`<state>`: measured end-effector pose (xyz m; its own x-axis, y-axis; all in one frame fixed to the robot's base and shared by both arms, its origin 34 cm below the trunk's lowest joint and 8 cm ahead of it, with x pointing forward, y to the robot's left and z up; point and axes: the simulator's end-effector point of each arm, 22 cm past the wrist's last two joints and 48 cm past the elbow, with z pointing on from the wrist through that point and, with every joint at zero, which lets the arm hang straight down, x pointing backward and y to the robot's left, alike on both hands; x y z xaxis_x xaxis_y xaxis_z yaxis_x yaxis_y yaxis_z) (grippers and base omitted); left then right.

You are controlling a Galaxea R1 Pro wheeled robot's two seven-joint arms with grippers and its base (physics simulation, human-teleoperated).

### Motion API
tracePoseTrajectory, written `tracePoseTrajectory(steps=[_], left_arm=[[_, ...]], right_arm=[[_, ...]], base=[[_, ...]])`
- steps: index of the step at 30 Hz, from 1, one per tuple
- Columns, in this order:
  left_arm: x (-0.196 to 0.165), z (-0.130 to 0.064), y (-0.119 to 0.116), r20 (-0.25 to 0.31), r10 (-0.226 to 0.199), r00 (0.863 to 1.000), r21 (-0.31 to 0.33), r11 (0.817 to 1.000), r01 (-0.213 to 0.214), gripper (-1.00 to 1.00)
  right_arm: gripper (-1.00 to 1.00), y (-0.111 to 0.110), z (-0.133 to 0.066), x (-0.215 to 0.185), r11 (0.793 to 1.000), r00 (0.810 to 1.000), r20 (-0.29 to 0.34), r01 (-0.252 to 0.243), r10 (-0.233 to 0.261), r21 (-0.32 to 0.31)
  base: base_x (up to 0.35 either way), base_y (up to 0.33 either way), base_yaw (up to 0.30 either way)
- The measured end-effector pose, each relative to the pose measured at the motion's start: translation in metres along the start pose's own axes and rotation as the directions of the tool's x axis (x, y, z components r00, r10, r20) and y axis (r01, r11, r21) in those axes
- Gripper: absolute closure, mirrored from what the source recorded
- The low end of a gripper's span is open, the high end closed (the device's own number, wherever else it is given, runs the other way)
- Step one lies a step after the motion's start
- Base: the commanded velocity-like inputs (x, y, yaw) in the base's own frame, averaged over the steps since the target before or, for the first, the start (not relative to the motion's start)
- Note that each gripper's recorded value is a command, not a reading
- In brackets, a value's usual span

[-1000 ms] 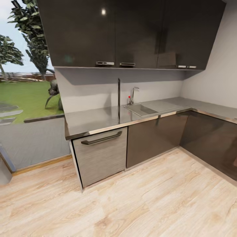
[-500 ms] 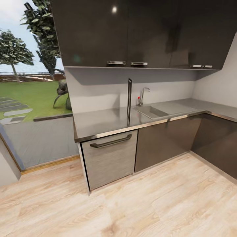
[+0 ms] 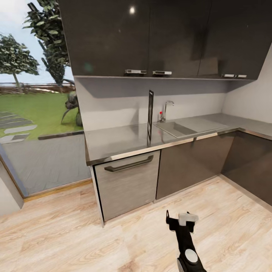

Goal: Pick up the poster from the kitchen countertop and hang it on one of the wall nails in the kitchen.

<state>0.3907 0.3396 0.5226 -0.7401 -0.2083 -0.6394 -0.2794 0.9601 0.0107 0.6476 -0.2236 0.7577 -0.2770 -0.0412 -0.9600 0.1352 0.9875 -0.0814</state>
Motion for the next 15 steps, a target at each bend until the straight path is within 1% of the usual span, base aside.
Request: tracePoseTrajectory(steps=[2,3,5,7,8,11,12,15], left_arm=[[0.000,0.000,0.000,0.000,0.000,1.000,0.000,1.000,0.000,-1.00],[0.000,0.000,0.000,0.000,0.000,1.000,0.000,1.000,0.000,-1.00],[0.000,0.000,0.000,0.000,0.000,1.000,0.000,1.000,0.000,-1.00],[0.000,0.000,0.000,0.000,0.000,1.000,0.000,1.000,0.000,-1.00],[0.000,0.000,0.000,0.000,0.000,1.000,0.000,1.000,0.000,-1.00],[0.000,0.000,0.000,0.000,0.000,1.000,0.000,1.000,0.000,-1.00],[0.000,0.000,0.000,0.000,0.000,1.000,0.000,1.000,0.000,-1.00],[0.000,0.000,0.000,0.000,0.000,1.000,0.000,1.000,0.000,-1.00]], right_arm=[[-1.00,0.004,0.002,-0.024,1.000,1.000,0.013,0.002,-0.001,-0.002],[-1.00,0.008,0.006,-0.050,1.000,1.000,0.030,0.004,-0.004,-0.006],[-1.00,0.015,0.010,-0.081,1.000,0.998,0.056,0.008,-0.007,-0.018],[-1.00,0.026,0.015,-0.109,0.999,0.997,0.073,0.022,-0.020,-0.036],[-1.00,0.036,0.019,-0.132,0.998,0.996,0.085,0.040,-0.035,-0.052],[-1.00,0.046,0.025,-0.165,0.996,0.993,0.108,0.055,-0.047,-0.065],[-1.00,0.049,0.028,-0.183,0.996,0.991,0.126,0.059,-0.050,-0.068],[-1.00,0.052,0.032,-0.214,0.997,0.986,0.162,0.055,-0.045,-0.059]], base=[[0.000,0.000,0.000],[0.000,0.000,0.000],[0.000,0.000,0.000],[0.000,0.000,0.000],[0.000,0.000,0.000],[0.000,0.000,0.000],[0.000,0.000,0.000],[0.000,0.000,0.000]])
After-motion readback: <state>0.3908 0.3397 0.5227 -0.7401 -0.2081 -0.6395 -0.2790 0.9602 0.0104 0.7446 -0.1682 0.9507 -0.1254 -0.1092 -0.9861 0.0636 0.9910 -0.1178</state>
